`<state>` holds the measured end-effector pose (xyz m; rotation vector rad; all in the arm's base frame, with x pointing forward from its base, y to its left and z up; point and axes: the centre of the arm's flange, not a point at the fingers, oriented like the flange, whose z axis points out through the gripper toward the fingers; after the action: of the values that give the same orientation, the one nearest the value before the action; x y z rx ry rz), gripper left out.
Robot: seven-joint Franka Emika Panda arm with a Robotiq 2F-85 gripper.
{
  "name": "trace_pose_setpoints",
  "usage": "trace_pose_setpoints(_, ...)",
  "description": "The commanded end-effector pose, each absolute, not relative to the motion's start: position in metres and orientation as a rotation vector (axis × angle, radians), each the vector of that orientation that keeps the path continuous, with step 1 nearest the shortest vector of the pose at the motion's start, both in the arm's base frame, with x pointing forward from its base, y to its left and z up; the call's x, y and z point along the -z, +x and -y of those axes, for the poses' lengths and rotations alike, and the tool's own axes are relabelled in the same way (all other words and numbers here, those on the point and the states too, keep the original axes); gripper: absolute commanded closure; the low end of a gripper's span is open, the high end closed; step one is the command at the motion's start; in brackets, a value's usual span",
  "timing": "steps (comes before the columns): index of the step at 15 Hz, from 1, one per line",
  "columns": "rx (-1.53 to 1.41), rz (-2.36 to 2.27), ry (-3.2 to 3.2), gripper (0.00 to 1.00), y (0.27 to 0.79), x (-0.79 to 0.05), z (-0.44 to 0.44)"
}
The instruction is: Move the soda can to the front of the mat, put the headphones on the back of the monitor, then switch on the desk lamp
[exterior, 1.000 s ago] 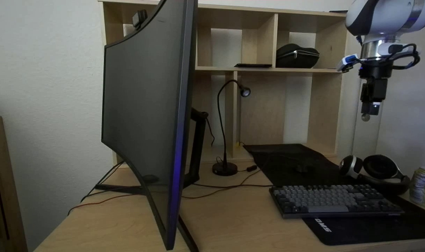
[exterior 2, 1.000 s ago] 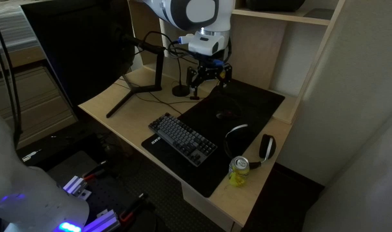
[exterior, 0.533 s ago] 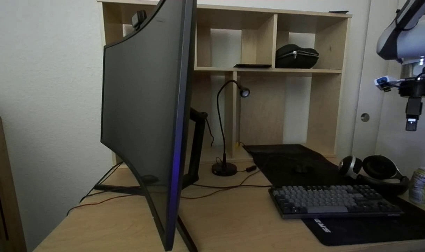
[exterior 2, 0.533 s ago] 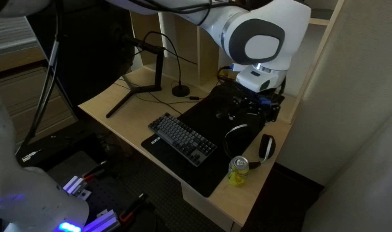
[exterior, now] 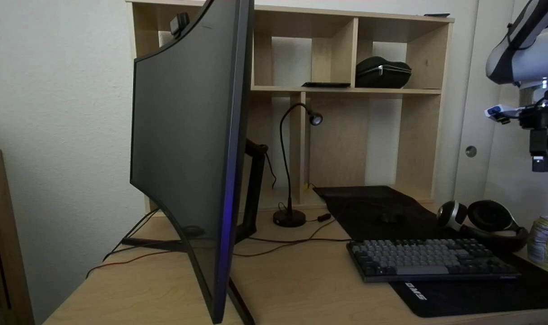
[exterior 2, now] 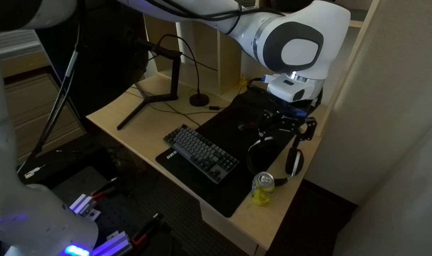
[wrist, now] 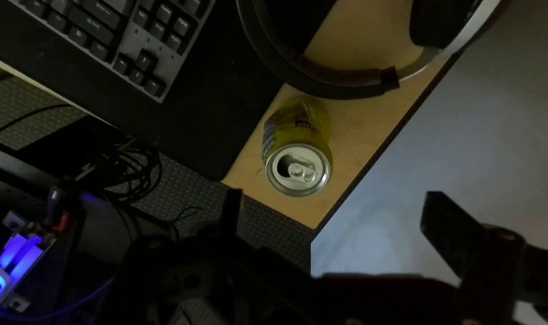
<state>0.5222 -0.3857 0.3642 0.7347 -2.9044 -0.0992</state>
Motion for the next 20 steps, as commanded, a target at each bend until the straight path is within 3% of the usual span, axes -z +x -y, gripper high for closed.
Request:
trace_pose_setpoints(1,0.076,2.873,0.651,0.00,0.5189,-0.3664,0.3860)
trace_pose_setpoints(20,0.101,2.918,0.660,0.00,0.5230,-0.3637,0.3837)
